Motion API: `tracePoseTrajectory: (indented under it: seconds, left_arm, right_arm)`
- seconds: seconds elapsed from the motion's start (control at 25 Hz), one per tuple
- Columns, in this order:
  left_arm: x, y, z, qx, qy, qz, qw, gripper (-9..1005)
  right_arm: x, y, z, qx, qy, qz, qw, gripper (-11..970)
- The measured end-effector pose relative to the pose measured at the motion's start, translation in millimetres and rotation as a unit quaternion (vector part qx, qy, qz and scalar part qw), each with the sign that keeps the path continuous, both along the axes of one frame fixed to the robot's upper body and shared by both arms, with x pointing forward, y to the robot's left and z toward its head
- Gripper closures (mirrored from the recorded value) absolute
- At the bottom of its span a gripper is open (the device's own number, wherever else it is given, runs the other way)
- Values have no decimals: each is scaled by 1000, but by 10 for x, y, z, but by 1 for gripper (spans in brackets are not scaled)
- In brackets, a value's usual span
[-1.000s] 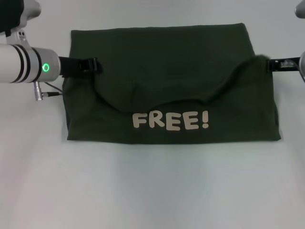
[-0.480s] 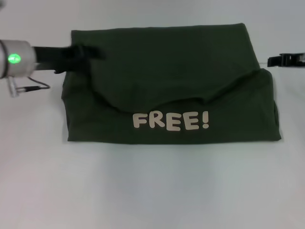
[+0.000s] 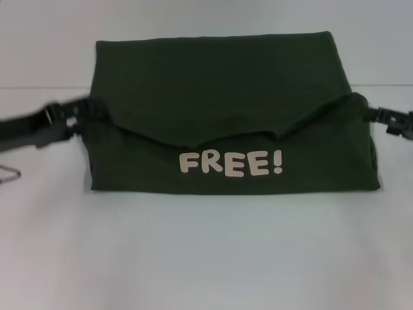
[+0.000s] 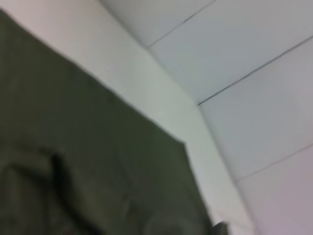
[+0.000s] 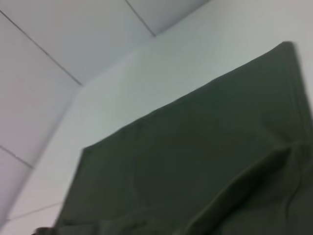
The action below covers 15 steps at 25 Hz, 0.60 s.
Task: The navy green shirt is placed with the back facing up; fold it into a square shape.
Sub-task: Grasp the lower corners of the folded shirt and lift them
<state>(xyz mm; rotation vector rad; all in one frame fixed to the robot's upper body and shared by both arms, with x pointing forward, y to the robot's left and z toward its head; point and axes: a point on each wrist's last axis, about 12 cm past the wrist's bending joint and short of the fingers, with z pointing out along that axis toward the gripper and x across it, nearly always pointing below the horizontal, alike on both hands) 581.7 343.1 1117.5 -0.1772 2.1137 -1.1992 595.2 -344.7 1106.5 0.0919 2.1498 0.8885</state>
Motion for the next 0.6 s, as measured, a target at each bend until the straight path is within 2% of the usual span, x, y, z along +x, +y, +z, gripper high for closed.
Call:
tracePoseTrajectory:
  seconds: [0.04,0.12,0.32,0.6]
  left_arm:
    - [-16,-15,-53,14,1,-4,1000,50]
    - [-39,-52,-158,45,8,-12,999,52]
    - [-32,-172,-346,122,16,-33,992,56]
    - [34,-242,-432,123,36,10,992,62]
  right_arm:
    - [-53,-9,-30,11,-2,4,1000,15]
    - [-138,-14,-84,25,1,13,1000,15]
    - [-184,-14,-117,32,8,20,999,14]
    - [-155,10,-94,34,4,22,999,14]
